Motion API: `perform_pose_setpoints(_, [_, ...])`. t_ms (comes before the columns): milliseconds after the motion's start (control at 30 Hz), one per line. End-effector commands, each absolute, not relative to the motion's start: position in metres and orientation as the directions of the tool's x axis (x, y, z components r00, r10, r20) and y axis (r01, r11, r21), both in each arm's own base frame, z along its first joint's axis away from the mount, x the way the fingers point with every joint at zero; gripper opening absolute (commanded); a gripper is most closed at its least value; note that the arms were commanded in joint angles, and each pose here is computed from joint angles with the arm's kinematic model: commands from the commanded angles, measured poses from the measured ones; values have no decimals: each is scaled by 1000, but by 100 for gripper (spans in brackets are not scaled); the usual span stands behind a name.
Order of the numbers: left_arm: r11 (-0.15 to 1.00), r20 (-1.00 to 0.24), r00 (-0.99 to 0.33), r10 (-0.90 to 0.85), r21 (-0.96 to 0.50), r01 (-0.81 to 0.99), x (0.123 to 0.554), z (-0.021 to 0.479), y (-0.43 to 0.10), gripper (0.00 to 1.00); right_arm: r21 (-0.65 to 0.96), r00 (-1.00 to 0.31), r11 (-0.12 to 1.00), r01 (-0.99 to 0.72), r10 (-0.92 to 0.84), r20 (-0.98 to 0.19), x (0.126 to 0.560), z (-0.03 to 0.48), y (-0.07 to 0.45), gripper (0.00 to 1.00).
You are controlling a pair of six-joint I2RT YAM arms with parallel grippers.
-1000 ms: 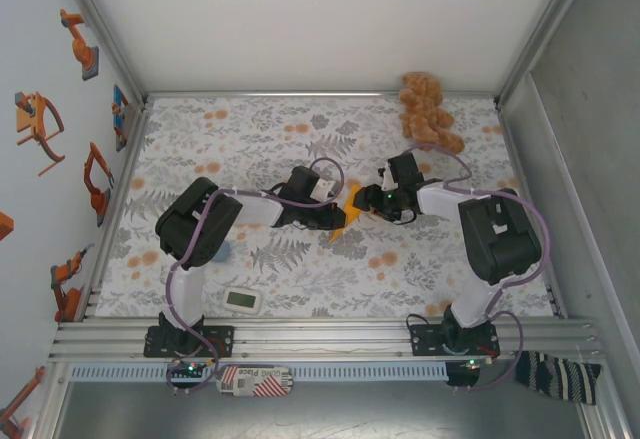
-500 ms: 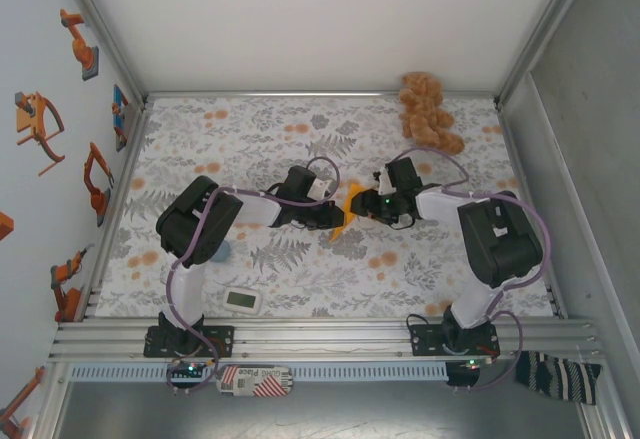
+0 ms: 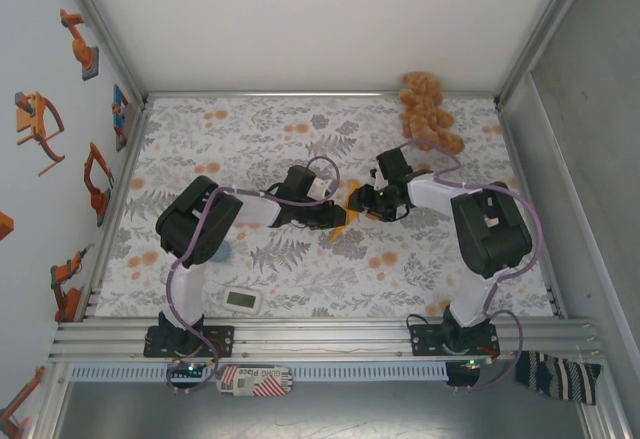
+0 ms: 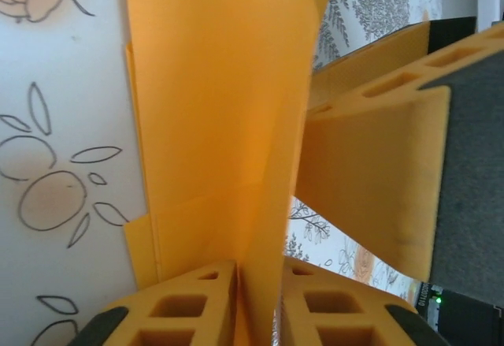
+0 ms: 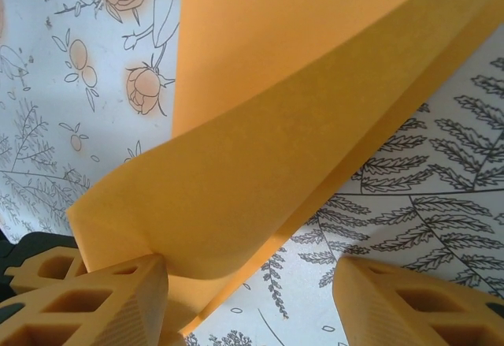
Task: Fold a paper plane with a square sheet of paper (pick it up from the middle)
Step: Fold the wing for the fifth time at the center of the table.
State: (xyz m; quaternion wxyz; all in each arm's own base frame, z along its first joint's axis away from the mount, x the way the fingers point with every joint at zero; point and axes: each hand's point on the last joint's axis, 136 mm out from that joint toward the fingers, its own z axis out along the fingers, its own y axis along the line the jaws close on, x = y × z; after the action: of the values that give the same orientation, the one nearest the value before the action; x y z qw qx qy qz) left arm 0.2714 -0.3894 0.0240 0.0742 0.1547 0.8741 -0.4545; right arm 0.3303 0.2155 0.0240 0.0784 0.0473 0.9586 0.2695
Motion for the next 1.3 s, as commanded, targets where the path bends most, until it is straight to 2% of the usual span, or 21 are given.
perform_pose_setpoints(0, [570, -257, -944, 205, -753, 329, 264, 14, -386, 23, 356, -985, 928, 112, 151, -84, 320, -30, 189, 59])
perform_pose_setpoints(567, [605, -297, -937, 185, -717, 347, 265, 41, -375, 30, 337, -988, 934, 115, 144, -63, 319, -37, 189, 59])
perform_pose_setpoints(1267, [676, -248, -948, 197, -666, 315, 250, 23, -366, 25, 335, -989, 935, 120, 144, -47, 316, -42, 188, 59])
